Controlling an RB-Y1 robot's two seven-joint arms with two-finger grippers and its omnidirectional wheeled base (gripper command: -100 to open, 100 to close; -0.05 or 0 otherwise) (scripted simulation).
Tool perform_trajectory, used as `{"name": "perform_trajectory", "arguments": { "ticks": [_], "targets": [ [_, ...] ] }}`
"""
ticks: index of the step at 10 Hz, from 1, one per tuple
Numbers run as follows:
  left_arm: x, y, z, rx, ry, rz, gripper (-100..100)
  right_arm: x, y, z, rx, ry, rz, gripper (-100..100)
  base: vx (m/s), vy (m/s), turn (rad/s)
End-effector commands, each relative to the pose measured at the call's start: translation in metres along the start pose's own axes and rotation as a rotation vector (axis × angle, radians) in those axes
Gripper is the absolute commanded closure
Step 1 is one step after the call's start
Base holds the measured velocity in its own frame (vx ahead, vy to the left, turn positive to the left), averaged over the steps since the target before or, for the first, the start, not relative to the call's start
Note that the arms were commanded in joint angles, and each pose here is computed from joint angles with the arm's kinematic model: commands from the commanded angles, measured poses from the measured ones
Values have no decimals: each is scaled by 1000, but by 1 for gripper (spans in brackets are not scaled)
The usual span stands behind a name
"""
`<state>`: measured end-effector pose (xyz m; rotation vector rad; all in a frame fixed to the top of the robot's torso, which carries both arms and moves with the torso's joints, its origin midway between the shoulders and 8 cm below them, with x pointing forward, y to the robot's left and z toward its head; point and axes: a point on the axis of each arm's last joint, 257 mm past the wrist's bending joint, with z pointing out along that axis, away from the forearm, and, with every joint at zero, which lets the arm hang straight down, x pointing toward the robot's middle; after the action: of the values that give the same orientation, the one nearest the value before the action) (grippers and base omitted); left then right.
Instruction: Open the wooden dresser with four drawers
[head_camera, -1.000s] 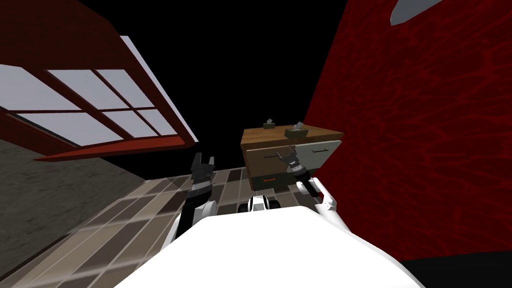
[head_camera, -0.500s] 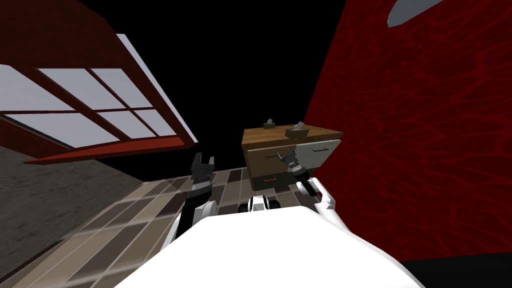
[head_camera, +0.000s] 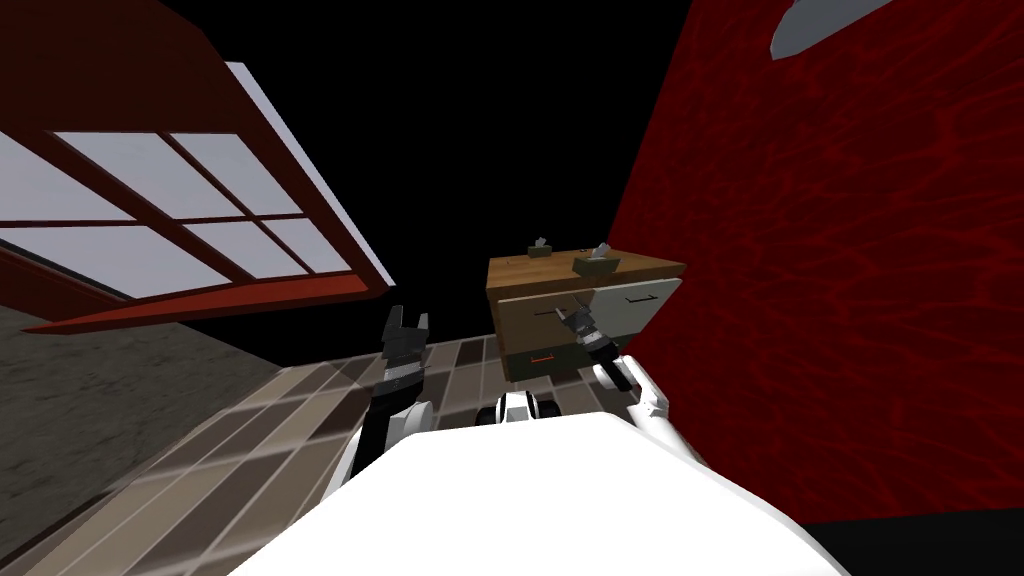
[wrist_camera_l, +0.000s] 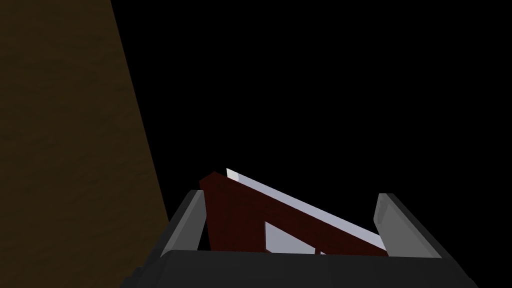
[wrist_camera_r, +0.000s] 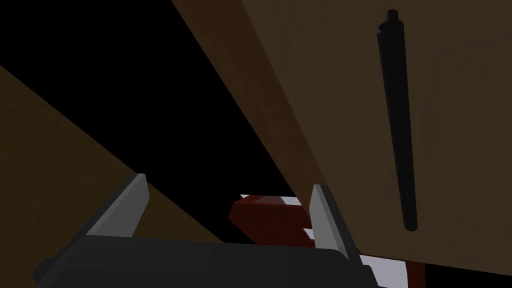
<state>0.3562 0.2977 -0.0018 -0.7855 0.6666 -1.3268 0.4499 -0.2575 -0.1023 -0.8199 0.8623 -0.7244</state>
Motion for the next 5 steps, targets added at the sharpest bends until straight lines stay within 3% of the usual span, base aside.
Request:
{"name": "perform_trajectory", "arguments": {
  "ticks": [1, 5],
  "targets": [
    [0, 0, 0, 0, 0, 0, 0, 9, 10, -1, -22, 24, -84, -100, 1, 38, -35],
    [0, 0, 0, 0, 0, 0, 0, 25, 26, -5, -60, 62, -215, -100, 5, 56, -39]
  ]
}}
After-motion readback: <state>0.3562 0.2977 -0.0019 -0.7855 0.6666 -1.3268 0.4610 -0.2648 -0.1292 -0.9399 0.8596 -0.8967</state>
